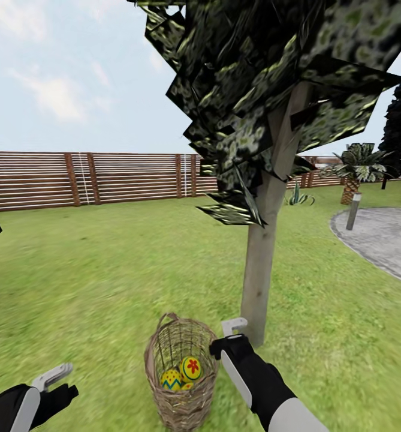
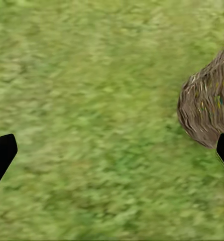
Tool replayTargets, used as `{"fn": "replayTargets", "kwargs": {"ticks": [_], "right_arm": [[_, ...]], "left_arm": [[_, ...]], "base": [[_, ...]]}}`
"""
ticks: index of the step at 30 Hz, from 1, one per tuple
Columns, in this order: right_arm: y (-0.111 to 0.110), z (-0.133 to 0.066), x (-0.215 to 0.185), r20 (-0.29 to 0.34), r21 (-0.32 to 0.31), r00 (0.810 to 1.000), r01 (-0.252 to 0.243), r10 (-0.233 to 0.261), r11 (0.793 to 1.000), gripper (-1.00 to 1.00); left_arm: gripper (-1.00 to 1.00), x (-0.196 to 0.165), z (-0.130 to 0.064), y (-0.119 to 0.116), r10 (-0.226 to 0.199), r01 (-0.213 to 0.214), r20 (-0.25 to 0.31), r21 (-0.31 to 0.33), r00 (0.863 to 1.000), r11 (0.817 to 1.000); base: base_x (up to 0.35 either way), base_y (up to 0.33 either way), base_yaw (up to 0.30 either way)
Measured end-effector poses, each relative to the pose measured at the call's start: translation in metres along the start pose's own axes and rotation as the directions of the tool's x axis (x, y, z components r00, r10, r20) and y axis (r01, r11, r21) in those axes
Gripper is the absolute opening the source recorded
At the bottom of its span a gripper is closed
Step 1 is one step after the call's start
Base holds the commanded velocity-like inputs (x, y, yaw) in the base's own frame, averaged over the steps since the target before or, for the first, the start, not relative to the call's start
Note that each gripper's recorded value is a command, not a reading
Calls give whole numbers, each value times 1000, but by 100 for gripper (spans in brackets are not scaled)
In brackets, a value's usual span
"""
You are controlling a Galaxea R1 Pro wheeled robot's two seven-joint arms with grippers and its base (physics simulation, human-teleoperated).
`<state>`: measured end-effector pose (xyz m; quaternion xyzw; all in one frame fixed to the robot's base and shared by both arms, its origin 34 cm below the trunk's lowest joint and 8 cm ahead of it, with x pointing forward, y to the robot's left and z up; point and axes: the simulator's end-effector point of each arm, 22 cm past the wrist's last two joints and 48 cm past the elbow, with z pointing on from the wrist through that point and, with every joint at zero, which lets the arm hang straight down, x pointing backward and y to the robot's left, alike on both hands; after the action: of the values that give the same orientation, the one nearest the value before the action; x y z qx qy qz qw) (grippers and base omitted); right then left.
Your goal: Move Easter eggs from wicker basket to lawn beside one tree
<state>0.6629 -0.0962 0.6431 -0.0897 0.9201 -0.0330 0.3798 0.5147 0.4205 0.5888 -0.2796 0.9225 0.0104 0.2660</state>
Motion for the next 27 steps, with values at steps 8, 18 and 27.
{"fn": "replayTargets", "kwargs": {"ticks": [8,18,27], "right_arm": [[-2,6,18,-43,7,999,10,-9,1000,100],[-3,14,44,-102,11,995,18,-17,1000,100],[-3,15,47,-108,11,994,18,-17,1000,100]], "left_arm": [[100,0,0,0,0,0,0,1,1000,1000],[100,-3,0,8,-30,30,4,-1,1000,1000],[100,-4,-1,13,-47,47,6,-3,999,999]], "base": [[328,26,0],[163,270,0],[61,282,0]]}}
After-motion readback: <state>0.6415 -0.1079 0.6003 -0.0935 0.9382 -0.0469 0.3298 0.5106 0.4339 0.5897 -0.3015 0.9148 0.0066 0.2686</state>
